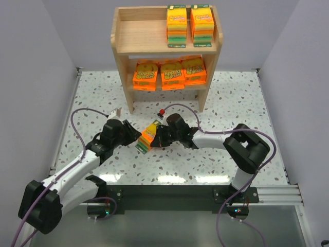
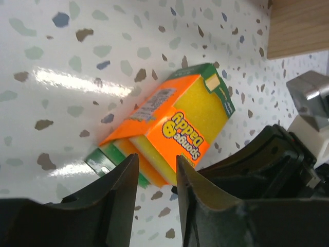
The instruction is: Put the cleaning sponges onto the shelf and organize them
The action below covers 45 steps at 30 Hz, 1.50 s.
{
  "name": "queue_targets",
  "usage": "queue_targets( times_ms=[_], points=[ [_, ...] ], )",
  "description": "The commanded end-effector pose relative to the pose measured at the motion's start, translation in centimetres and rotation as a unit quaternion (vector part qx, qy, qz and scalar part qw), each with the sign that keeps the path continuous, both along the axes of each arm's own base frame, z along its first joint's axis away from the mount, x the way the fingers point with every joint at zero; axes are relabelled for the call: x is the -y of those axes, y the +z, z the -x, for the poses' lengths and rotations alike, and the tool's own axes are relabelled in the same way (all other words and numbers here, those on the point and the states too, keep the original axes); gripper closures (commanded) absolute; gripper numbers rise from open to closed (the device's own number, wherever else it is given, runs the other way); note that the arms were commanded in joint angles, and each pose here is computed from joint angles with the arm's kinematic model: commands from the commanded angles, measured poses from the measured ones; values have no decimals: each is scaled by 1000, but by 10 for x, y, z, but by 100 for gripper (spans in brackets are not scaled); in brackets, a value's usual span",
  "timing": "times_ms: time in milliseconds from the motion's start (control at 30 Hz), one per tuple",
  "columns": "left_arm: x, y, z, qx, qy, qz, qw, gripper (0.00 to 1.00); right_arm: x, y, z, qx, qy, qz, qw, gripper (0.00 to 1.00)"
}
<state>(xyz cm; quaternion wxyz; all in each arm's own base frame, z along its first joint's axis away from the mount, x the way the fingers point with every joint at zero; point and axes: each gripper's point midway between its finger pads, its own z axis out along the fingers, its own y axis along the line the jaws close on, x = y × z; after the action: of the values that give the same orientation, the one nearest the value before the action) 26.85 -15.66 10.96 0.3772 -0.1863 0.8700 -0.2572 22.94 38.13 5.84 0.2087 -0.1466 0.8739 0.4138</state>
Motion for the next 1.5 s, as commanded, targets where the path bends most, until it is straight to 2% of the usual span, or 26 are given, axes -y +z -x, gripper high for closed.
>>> queue_targets(
  times_ms=[0, 133, 267, 367, 767, 867, 967, 1000, 1133, 1367, 1400, 1467],
  points=[
    [24, -5, 22, -23, -42, 77, 996, 59, 0, 26, -5, 32, -1, -19, 999, 100],
    [37, -14, 27, -44, -63, 106, 991, 58, 0, 24, -5, 30, -1, -15, 999, 100],
    [50, 4, 19, -8, -68, 164, 984, 58, 2, 20, -6, 28, -4, -12, 1000, 100],
    [51, 5, 14, -1, -59, 170, 984, 57, 2, 19, -6, 28, -4, -10, 1000, 100],
    [45, -70, 9, -98, -36, 91, 990, 58, 7, 20, -1, 27, -2, -5, 1000, 100],
    [39, -79, 9, -101, -24, 81, 991, 64, 8, 30, 2, 29, 0, -12, 1000, 100],
    [36, -88, 9, -110, -19, 68, 991, 78, 12, 51, 4, 43, 0, -23, 999, 100],
    [35, -91, 10, -113, -18, 63, 991, 86, 16, 55, 7, 47, 3, -18, 999, 100],
    [33, -99, 11, -120, -17, 55, 991, 99, 28, 87, 6, 82, -5, -19, 996, 100],
    [31, -79, 21, -107, -31, 65, 992, 100, 57, 142, 6, 137, -52, -31, 989, 100],
    [33, -58, 21, -80, -35, 82, 993, 100, 64, 143, 7, 137, -61, -24, 988, 100],
    [30, -42, 30, -76, -33, 94, 992, 100, 81, 164, 4, 164, -99, -28, 981, 100]
  ],
)
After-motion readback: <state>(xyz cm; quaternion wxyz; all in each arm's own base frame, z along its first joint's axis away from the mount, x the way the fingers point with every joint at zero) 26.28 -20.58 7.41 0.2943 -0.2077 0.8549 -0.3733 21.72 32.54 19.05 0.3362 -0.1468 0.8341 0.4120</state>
